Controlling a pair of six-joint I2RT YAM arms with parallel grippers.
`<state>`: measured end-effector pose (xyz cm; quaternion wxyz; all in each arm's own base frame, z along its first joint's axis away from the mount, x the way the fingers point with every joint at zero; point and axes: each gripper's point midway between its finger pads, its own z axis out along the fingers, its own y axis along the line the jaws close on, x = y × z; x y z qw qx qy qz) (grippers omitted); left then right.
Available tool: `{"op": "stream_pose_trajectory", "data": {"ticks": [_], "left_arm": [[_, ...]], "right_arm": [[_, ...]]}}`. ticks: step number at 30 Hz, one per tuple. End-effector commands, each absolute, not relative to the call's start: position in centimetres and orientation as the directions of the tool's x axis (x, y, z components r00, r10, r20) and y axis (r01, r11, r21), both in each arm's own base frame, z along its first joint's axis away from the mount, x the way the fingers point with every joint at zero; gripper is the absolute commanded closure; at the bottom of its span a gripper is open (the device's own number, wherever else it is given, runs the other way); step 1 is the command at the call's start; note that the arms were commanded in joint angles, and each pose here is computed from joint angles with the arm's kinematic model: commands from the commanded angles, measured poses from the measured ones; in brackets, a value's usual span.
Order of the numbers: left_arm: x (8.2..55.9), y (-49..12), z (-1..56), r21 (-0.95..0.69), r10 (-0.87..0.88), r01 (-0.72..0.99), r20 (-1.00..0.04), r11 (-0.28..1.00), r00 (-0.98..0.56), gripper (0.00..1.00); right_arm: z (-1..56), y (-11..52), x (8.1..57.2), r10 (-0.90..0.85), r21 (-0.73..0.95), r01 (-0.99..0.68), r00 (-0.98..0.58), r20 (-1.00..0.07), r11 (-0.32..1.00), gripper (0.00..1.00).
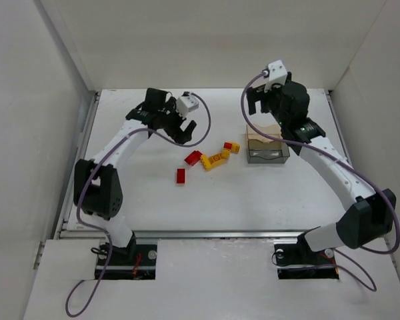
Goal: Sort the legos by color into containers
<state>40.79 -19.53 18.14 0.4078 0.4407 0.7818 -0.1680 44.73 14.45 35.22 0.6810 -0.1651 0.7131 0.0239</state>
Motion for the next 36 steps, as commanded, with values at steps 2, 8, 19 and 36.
{"op": "stream_pose_trajectory", "data": {"ticks": [2,8,19,36], "left_arm": [[37.7,-22.3,15.1,-0.083,0.606,0.855,-0.67,0.512,-0.428,0.11],[37.6,-24.2,10.7,-0.191,0.576,0.802,-0.605,0.566,-0.55,0.23],[36.7,-22.4,6.4,-0.124,0.598,0.73,-0.491,0.672,-0.634,0.41],[36.8,-22.1,5.7,-0.068,0.598,0.706,-0.478,0.705,-0.643,1.0]], "right_arm": [[33.3,17.2,43.7,-0.24,-0.203,-0.348,-0.068,-0.968,0.915,0.0],[31.2,17.4,43.1,-0.23,-0.176,-0.352,-0.116,-0.966,0.919,0.0],[29.2,16.1,41.9,-0.207,-0.145,-0.323,-0.166,-0.964,0.935,0.0],[28.1,16.2,40.7,-0.17,-0.097,-0.338,-0.195,-0.966,0.936,0.0]]}}
